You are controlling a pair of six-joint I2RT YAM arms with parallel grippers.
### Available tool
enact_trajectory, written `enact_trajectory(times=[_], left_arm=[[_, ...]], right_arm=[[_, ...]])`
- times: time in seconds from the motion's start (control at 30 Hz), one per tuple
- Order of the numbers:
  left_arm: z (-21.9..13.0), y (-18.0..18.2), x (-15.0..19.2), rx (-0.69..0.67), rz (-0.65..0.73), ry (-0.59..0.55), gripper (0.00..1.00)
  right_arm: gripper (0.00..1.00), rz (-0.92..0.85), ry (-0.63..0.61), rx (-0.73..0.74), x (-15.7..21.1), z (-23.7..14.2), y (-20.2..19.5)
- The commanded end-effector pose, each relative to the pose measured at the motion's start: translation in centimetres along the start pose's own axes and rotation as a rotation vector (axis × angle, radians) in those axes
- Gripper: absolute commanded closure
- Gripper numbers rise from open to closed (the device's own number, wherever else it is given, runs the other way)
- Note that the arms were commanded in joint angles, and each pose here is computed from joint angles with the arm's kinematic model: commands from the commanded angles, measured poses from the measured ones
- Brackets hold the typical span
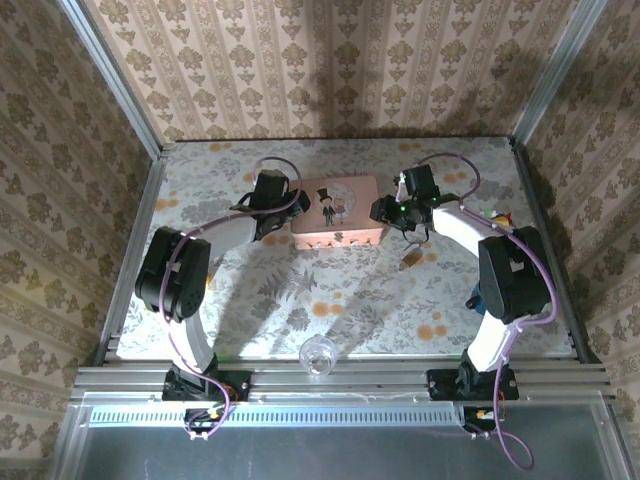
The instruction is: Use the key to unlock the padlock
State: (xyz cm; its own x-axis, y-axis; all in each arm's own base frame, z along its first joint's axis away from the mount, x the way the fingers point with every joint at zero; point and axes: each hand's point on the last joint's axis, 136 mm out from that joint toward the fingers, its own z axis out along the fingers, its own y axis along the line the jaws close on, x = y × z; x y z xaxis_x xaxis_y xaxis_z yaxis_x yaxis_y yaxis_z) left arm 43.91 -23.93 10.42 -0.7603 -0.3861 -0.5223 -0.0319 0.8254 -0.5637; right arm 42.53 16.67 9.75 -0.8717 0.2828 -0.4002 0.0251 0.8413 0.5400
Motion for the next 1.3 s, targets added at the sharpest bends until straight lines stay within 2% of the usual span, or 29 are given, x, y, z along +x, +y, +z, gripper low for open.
enact_trajectory(times=[0.0, 0.17, 0.3, 0.33, 0.4, 0.53, 0.73, 0.8, 0.87, 1.0, 1.17, 1.27], left_arm=[[-1.7, -2.0, 0.2, 0.092, 0.009, 0.015, 0.42], [-5.0, -1.3, -1.2, 0.096, 0.005, -0.047, 0.26], [-9.6, 1.6, -3.3, 0.048, 0.001, -0.152, 0.00], [-10.9, 2.6, -3.6, 0.026, 0.007, -0.179, 0.00], [-13.7, 4.4, -4.3, -0.022, 0.023, -0.239, 0.00], [-19.2, 8.8, -4.9, -0.158, 0.068, -0.390, 0.00], [-25.2, 13.6, -4.3, -0.306, 0.177, -0.618, 0.00], [-26.1, 15.0, -3.8, -0.348, 0.219, -0.690, 0.00], [-26.6, 16.1, -3.2, -0.391, 0.264, -0.731, 0.00], [-26.2, 16.4, -2.9, -0.421, 0.428, -0.778, 0.00], [-24.3, 15.8, -3.0, -0.399, 0.622, -0.818, 0.00], [-22.9, 15.5, -3.2, -0.347, 0.643, -0.798, 0.00]], right_arm=[[0.49, -0.021, -0.051, 0.038, -0.7, -1.7, 0.7], [0.41, -0.091, -0.108, 0.188, -1.8, -5.3, -0.7], [0.37, -0.137, -0.179, 0.280, -2.1, -9.3, -1.9], [0.34, -0.147, -0.200, 0.295, -2.1, -10.3, -2.2], [0.14, -0.162, -0.228, 0.323, -1.8, -11.9, -3.1], [0.00, -0.189, -0.337, 0.370, -1.6, -16.0, -4.3], [0.00, -0.258, -0.576, 0.501, -1.3, -21.0, -6.7], [0.00, -0.271, -0.642, 0.532, -1.0, -21.9, -7.5], [0.00, -0.357, -0.689, 0.518, -0.9, -21.8, -7.3], [0.00, -0.385, -0.772, 0.533, -0.5, -21.2, -8.4], [0.00, -0.442, -0.749, 0.514, -0.4, -18.2, -9.4], [0.00, -0.452, -0.748, 0.497, -0.9, -16.8, -9.9]])
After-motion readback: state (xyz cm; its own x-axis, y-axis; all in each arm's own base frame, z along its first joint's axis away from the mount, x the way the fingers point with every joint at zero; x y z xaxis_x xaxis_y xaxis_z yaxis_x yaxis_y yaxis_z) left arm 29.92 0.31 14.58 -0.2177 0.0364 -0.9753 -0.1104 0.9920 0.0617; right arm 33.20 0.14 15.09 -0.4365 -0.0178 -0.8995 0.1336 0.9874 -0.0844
